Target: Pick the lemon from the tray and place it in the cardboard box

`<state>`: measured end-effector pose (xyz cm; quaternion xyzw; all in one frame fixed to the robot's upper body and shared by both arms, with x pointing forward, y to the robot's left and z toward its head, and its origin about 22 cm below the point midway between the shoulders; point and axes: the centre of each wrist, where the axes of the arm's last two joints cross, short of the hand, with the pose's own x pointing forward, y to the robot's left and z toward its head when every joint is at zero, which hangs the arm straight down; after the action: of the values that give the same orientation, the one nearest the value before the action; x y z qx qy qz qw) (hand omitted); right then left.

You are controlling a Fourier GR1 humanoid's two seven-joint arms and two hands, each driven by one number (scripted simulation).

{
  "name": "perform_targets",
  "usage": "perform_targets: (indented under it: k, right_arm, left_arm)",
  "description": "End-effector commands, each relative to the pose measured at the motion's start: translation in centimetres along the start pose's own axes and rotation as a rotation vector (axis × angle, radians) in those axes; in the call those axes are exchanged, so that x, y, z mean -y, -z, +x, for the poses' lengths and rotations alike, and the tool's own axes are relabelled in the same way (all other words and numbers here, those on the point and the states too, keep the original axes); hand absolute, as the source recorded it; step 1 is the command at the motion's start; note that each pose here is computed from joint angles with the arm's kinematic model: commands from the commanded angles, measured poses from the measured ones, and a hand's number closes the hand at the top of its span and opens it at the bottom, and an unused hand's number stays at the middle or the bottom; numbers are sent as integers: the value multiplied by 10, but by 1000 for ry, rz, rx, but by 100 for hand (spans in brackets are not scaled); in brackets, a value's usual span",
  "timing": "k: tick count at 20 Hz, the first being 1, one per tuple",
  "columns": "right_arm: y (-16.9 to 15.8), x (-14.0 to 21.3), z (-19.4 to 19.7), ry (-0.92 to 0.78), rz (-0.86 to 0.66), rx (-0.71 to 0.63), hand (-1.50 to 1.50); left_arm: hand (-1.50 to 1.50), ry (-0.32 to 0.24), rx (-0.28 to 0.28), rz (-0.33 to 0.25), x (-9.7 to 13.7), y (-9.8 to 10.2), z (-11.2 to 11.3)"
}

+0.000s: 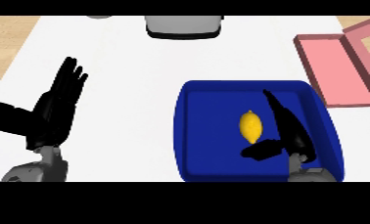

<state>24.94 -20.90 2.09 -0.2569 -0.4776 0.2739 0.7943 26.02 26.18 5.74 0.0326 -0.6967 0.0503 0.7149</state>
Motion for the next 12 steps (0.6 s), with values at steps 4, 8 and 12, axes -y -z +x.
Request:
perform_targets:
  k: [4,8,12]
  right_arm:
    - [4,-2,5,-16,10,-17,-150]
    - [22,-32,24,-37,-15,5,-150]
    - [9,-16,-9,-48,22,-7,-150]
  left_arm:
    - [0,-8,6,1,-11,5,-18]
    - [0,0,-12,-12,4,-9,4]
    - [0,-12,8,-5,0,-19,12]
